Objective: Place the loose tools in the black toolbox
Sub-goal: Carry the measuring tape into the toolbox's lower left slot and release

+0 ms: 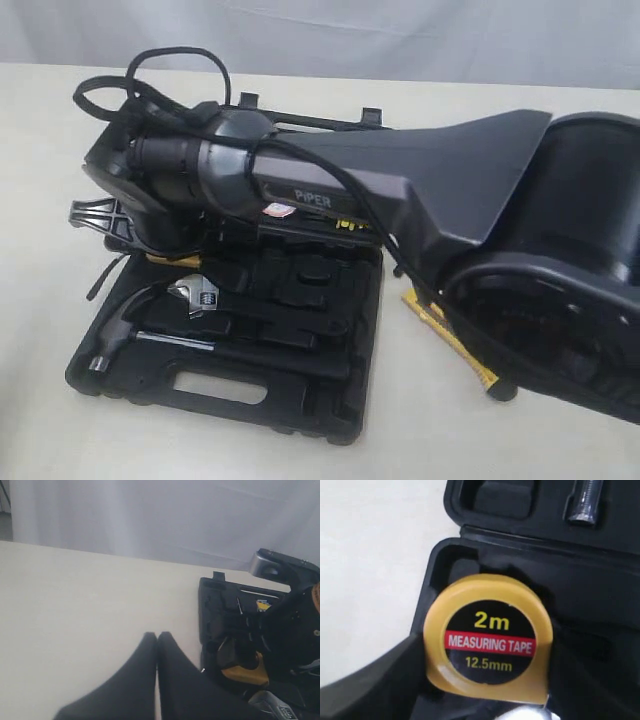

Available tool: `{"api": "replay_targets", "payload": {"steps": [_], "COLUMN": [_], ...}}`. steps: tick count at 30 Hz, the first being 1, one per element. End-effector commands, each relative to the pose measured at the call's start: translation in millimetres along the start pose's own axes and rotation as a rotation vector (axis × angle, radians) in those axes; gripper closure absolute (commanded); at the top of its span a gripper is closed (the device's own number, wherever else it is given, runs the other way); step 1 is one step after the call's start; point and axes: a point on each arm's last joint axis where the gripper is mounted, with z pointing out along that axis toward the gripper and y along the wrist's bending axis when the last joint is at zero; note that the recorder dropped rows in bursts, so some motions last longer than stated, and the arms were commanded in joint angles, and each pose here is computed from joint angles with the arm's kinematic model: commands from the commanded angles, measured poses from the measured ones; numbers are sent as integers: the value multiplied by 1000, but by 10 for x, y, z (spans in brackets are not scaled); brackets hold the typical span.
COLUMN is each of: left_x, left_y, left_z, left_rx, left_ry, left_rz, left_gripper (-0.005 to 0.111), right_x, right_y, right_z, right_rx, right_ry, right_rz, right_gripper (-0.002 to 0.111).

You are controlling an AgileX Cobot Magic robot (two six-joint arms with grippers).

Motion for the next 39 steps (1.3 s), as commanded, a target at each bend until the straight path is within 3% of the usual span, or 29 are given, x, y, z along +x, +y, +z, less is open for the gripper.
{"api": "replay_targets", "payload": {"steps": [1, 13, 15, 21, 23, 39], "left_x": [-13, -13, -13, -13, -13, -13], "left_y": [-6, -6, -6, -6, -6, -6], "left_z": [-2, -2, -2, -2, -2, -2], "left_rx": [6, 6, 6, 6, 6, 6], "left_ry": [1, 1, 1, 1, 1, 1], "left_rz": [-2, -2, -2, -2, -2, -2], "left_gripper": [107, 107, 107, 107, 107, 107], "right_x": [22, 35, 42, 38, 38, 15], "right_y": [-7, 31, 54, 92, 92, 2], "right_z": [77, 76, 75, 72, 72, -16], "right_rx": [10, -32, -58, -99, -99, -1], "right_ry": [4, 17, 24, 19, 19, 28], "right_rz": [-1, -60, -64, -51, -51, -80], "right_gripper": [109, 106, 97, 45, 36, 35]}}
